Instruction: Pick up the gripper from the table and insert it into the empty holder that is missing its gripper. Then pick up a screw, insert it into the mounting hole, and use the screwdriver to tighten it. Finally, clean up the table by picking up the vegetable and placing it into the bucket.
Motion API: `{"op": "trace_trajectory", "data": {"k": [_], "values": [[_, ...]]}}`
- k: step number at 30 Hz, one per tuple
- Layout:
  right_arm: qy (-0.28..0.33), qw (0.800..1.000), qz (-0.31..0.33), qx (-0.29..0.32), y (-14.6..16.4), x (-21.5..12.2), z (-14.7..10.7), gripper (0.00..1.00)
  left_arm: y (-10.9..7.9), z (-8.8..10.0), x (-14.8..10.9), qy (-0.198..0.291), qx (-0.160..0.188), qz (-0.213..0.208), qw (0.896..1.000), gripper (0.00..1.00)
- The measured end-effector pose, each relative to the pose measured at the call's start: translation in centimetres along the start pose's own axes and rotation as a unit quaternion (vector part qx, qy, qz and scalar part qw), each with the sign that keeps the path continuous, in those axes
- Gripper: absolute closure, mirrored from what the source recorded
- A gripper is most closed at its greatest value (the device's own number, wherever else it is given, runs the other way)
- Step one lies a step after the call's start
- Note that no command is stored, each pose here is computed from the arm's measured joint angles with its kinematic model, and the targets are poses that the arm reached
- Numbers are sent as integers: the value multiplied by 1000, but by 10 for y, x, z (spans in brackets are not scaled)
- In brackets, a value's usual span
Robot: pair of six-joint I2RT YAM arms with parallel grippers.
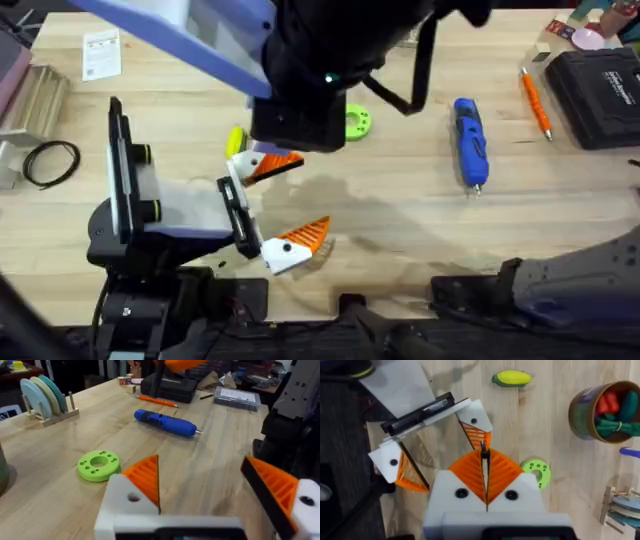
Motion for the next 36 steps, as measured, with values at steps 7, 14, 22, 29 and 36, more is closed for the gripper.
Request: {"op": "trace_trajectory", "data": {"k": [7, 14, 22, 29, 36], "values": [[-3, 1000, 18, -8, -9, 6, -8, 995, 0, 0, 0, 0, 0, 0, 1000, 15], [-8, 998, 53, -19, -13, 25, -9, 995, 0, 0, 0, 0, 0, 0, 1000, 15], [-11, 997, 70, -40, -12, 34, -7, 995, 0, 0, 0, 0, 0, 0, 1000, 16], [1, 996, 85, -40, -12, 50, -7, 995, 0, 0, 0, 0, 0, 0, 1000, 15], [1, 995, 86, -40, -12, 51, -7, 995, 0, 0, 0, 0, 0, 0, 1000, 15]]}}
Point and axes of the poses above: each hand's point on the last joint's axis, 136 mm out from that joint toward the fingers, its own x axis out along the fingers, its own y axis along the line the jaws close on, z = x × y, the point moved 7 cm from there along -x, back along the fingers, and after that the axes turned 14 degrees about -x, right-handed, at the moved point
